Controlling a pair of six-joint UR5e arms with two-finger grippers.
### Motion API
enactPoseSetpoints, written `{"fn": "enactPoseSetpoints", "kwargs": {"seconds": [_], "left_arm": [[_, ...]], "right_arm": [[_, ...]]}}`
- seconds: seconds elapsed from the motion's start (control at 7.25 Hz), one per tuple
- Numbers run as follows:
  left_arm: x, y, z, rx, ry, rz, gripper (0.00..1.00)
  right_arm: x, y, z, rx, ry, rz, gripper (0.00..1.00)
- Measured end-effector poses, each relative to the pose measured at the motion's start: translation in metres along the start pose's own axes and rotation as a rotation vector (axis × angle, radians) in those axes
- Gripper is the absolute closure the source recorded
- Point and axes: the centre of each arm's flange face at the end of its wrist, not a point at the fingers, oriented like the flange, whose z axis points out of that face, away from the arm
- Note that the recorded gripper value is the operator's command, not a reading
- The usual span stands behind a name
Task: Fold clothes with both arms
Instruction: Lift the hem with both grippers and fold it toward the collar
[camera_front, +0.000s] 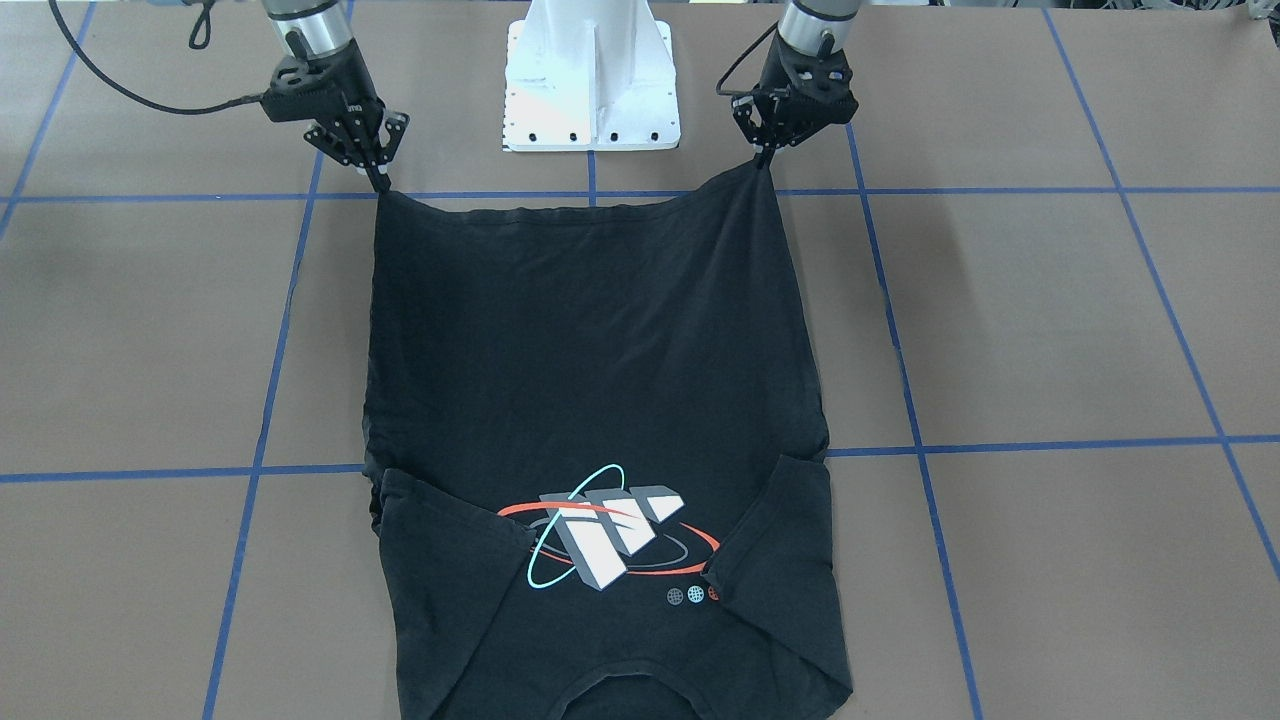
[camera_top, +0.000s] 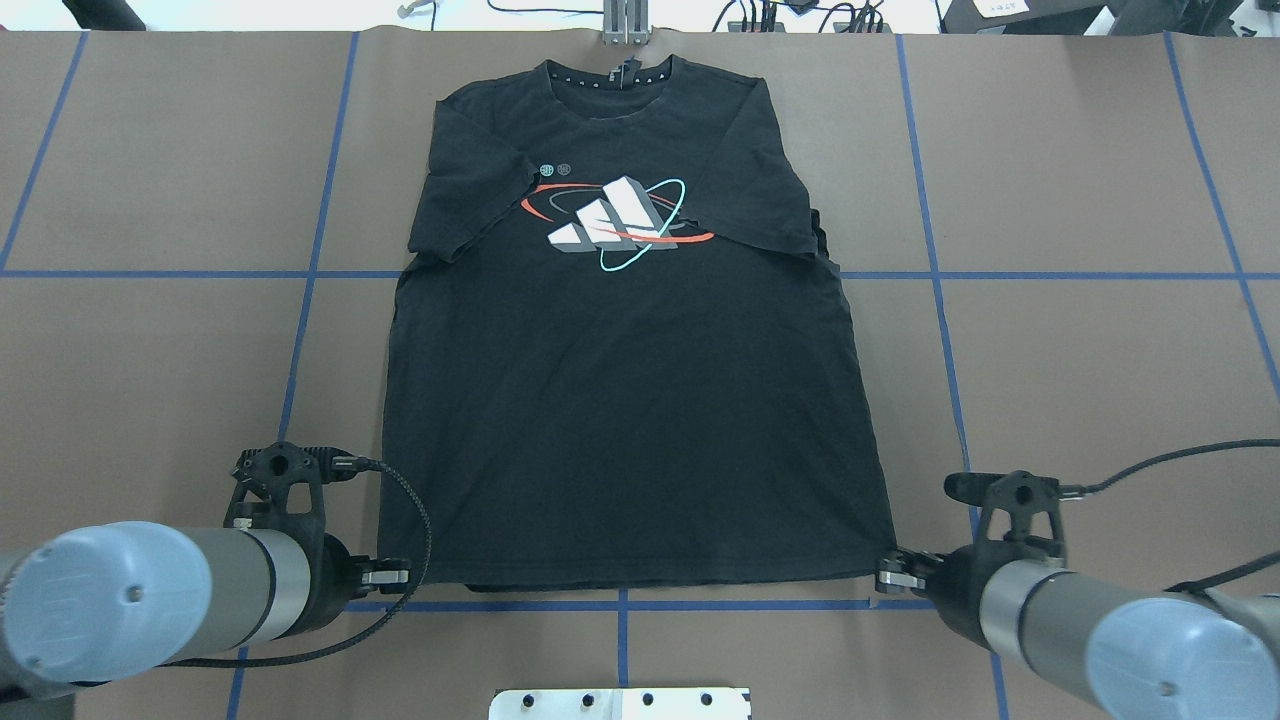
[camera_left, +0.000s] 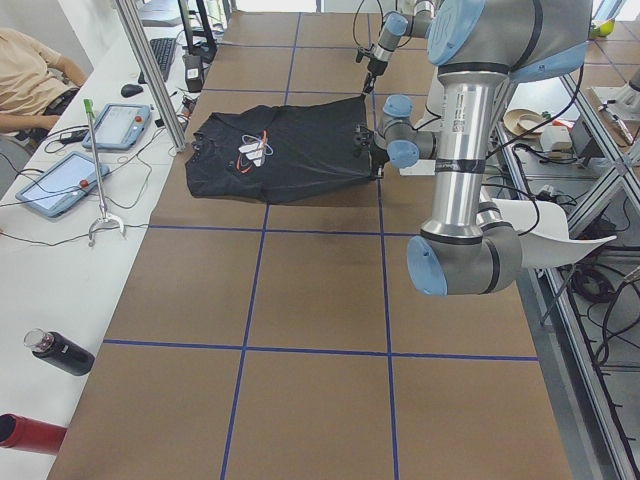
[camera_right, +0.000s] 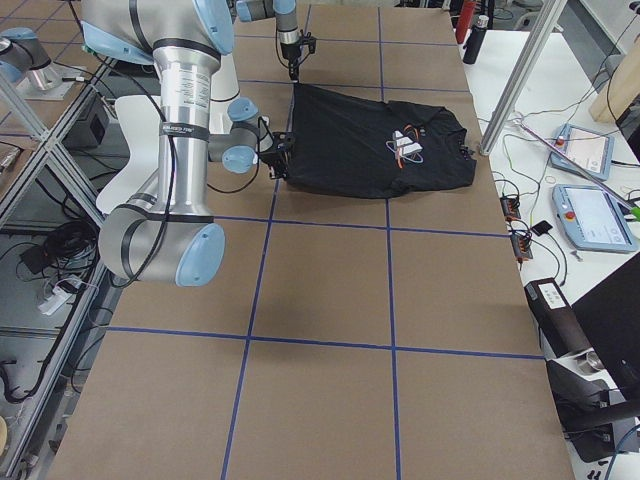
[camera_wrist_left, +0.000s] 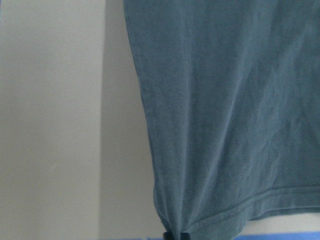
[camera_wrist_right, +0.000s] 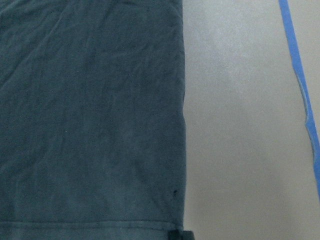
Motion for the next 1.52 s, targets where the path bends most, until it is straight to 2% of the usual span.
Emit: {"fn": "enactPoseSetpoints", "kwargs": {"seconds": [0.14, 0.41, 0.55, 0.69, 0.83, 1.1, 1.38, 1.52], "left_arm": [[0.005, 0.011, -0.024, -0.037, 0.017, 0.011, 1.0], [0.019, 0.05, -0.066, -0.141, 0.06, 0.051, 1.0], [0.023, 0.066, -0.077, -0.179, 0.075, 0.059, 1.0], [0.024, 0.071, -0.08, -0.191, 0.079, 0.057, 1.0], [0.023, 0.065, -0.079, -0.176, 0.073, 0.047, 1.0], [0.015, 0.031, -0.069, -0.1, 0.04, 0.013, 1.0], [0.003, -0.017, -0.058, 0.012, -0.005, 0.018, 1.0], [0.003, -0.041, -0.051, 0.08, -0.026, 0.014, 1.0]], "right_arm": [[0.006, 0.005, -0.032, -0.078, -0.021, -0.003, 1.0], [-0.004, 0.028, -0.099, -0.264, -0.103, -0.037, 1.0], [-0.011, 0.038, -0.12, -0.321, -0.137, -0.056, 1.0], [-0.013, 0.038, -0.127, -0.323, -0.149, -0.058, 1.0], [-0.01, 0.027, -0.123, -0.281, -0.141, -0.05, 1.0], [-0.006, -0.008, -0.087, -0.158, -0.111, -0.038, 1.0], [-0.012, -0.053, -0.052, -0.048, -0.1, 0.007, 1.0], [-0.016, -0.076, -0.045, 0.002, -0.103, 0.029, 1.0]]}}
